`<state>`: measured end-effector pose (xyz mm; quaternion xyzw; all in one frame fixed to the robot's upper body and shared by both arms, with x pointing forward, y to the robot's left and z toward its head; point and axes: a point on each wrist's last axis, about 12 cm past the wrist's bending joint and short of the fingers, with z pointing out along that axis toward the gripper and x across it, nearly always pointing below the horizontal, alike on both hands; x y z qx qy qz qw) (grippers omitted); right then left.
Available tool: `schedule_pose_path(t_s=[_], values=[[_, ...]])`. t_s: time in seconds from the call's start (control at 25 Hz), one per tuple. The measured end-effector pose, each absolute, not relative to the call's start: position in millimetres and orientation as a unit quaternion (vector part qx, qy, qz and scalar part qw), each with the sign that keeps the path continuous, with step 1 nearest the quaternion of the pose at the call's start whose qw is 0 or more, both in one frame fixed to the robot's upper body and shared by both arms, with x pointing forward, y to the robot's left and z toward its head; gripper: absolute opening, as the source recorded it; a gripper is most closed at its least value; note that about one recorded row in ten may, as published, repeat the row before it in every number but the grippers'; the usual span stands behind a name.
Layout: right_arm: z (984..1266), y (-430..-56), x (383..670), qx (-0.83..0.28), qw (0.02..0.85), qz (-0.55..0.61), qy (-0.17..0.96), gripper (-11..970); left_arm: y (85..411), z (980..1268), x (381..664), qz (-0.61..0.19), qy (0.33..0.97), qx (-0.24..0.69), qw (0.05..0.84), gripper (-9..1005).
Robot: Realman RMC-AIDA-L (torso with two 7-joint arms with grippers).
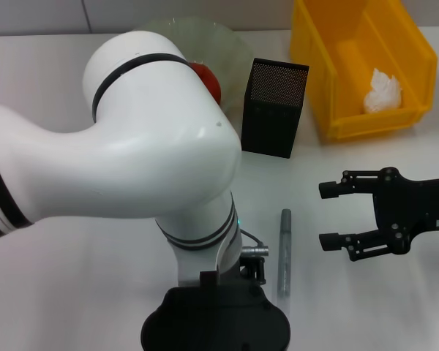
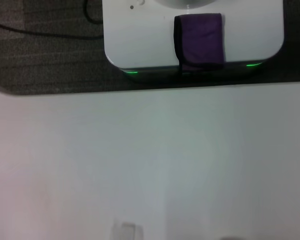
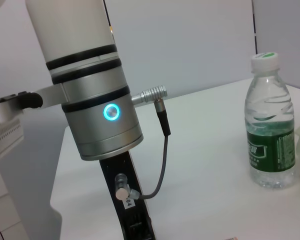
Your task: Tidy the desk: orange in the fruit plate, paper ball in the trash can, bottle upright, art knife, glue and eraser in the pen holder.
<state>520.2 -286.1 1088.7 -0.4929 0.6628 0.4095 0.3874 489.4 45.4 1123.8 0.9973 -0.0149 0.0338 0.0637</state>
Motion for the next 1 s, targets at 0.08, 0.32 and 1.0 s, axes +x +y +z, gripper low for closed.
schedule_pose_path(t_s=[0.08,0.32,1.0], values=[[1089.0,-285.9,520.5,-0.493,0.387,0.409,0.663,812,44.7,1125.2,489.4,0.035,-0.015,0.997,0.066,189],[1089.4,-287.4,519.9,-0.492,0.389,0.41,0.663,811,45.6,1129.9,490.3,0.033,0.003,0.997,0.072,190],[1098.9,-305.9,514.5,-0.49,0.389,0.42,0.657,810,80.6,1163.0,501.4,-0.014,0.19,0.963,0.19,190]])
